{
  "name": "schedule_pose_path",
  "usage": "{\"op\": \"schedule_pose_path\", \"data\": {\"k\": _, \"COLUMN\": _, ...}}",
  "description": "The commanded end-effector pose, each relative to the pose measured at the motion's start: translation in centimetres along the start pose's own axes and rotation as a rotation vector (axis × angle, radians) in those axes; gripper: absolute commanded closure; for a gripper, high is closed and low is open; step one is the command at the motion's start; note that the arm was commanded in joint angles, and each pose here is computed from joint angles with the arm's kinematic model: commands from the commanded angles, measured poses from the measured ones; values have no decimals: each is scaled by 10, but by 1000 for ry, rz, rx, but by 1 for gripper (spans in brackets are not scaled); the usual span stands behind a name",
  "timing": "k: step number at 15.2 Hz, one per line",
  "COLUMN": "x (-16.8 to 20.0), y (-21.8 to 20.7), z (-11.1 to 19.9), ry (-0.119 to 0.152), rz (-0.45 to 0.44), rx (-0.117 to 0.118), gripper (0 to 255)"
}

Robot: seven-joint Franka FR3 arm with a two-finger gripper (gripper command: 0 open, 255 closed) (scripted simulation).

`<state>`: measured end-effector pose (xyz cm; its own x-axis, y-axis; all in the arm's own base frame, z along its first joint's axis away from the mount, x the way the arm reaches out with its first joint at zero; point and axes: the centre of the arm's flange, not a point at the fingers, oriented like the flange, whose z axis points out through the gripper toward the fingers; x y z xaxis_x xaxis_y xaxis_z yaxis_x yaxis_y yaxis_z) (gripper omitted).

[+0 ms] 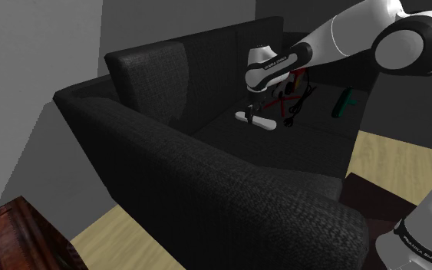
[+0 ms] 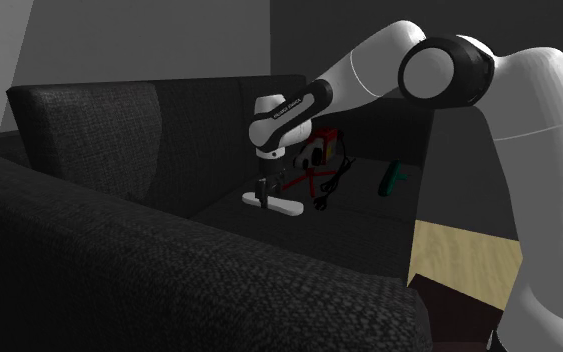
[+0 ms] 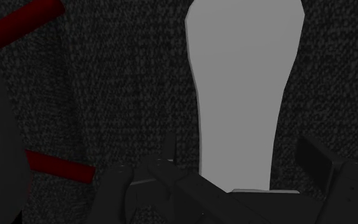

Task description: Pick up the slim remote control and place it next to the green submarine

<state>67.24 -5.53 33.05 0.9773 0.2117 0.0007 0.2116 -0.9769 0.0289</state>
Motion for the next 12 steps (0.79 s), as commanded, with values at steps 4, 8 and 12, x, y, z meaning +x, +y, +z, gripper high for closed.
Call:
{"op": "schedule_pose_path", "data": {"k": 4, "x": 0, "y": 0, "z": 0, "ry": 0, "rz": 0, "rx": 0, "gripper": 255}}
{"op": "schedule_pose_path", "data": {"k": 8, "x": 0, "y": 0, "z": 0, "ry": 0, "rz": 0, "rx": 0, "gripper": 255}}
{"op": "schedule_pose_path", "data": {"k": 12, "x": 0, "y": 0, "z": 0, "ry": 0, "rz": 0, "rx": 0, "gripper": 255}}
